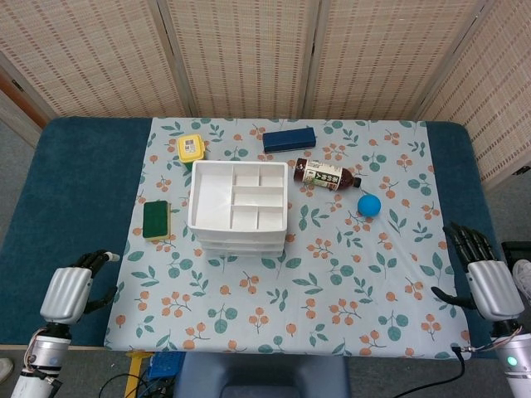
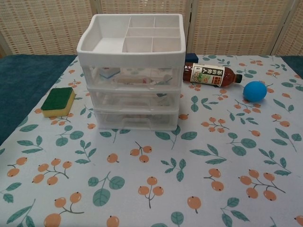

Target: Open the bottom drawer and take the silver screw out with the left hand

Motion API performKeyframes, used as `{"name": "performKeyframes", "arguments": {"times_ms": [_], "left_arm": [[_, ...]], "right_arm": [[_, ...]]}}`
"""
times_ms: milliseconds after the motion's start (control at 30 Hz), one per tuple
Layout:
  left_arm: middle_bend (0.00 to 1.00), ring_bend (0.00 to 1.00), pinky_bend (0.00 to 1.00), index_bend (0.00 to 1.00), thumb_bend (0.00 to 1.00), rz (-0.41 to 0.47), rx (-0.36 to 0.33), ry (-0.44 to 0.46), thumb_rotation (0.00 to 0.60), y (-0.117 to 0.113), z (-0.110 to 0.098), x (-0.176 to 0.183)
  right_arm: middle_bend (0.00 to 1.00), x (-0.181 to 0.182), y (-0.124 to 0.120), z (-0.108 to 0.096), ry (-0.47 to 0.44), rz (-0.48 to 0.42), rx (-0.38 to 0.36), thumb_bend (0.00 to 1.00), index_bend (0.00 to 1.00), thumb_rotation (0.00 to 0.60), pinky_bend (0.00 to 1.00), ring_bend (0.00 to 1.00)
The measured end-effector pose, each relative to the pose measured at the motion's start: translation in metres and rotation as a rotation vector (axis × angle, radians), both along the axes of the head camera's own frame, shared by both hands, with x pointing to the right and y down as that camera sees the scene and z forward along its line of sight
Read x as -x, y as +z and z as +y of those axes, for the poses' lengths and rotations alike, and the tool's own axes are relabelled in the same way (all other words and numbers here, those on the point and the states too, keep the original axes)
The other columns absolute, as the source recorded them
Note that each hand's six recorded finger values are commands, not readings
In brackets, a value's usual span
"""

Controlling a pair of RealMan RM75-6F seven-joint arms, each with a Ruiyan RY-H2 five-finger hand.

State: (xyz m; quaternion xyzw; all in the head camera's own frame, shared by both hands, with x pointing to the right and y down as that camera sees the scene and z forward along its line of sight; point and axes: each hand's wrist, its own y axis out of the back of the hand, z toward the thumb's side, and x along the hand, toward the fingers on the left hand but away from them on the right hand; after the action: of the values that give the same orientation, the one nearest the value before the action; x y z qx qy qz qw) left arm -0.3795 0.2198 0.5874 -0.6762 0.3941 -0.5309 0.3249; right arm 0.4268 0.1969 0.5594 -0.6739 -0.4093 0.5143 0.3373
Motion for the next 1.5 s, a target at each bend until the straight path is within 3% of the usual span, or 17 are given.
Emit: {"name": "performKeyframes", "arguments": {"times_ms": [467, 767, 900, 1133, 1500], "left_arm": [[0.54, 0.53, 0.88, 0.37, 0.27, 0.214, 0.055, 0.045, 0.600, 0.017, -0.005, -0.043], [0.63, 0.62, 0.91, 0.40, 0.26, 0.410, 0.119, 0.036, 0.600, 0.036, -0.007, -0.084], [0.72, 0.68, 0.94, 0.39, 0.27, 0.483, 0.148, 0.033, 0.600, 0.043, -0.009, -0.104], [0.82, 0.82, 1.00, 0.33, 0.27, 0.573, 0.212, 0.043, 0.600, 0.051, -0.007, -0.139], [0.94, 0.94, 1.00, 0.22, 0.27, 0.677, 0.363, 0.041, 0.600, 0.075, 0.007, -0.193]], "right_arm": [[0.00, 0.000, -0.005, -0.004, 0.008, -0.003, -0.027, 0.13, 0.00, 0.600, 0.00, 0.00], [0.00, 0.004, 0.001, 0.001, -0.001, -0.016, 0.003, 0.13, 0.00, 0.600, 0.00, 0.00], [0.00, 0.005, 0.002, 0.002, 0.000, -0.015, 0.006, 0.13, 0.00, 0.600, 0.00, 0.00], [0.00, 0.003, -0.002, 0.001, 0.004, -0.004, -0.005, 0.13, 0.00, 0.600, 0.00, 0.00], [0.00, 0.000, -0.006, 0.004, 0.018, 0.005, -0.008, 0.13, 0.00, 0.600, 0.00, 0.00]]}}
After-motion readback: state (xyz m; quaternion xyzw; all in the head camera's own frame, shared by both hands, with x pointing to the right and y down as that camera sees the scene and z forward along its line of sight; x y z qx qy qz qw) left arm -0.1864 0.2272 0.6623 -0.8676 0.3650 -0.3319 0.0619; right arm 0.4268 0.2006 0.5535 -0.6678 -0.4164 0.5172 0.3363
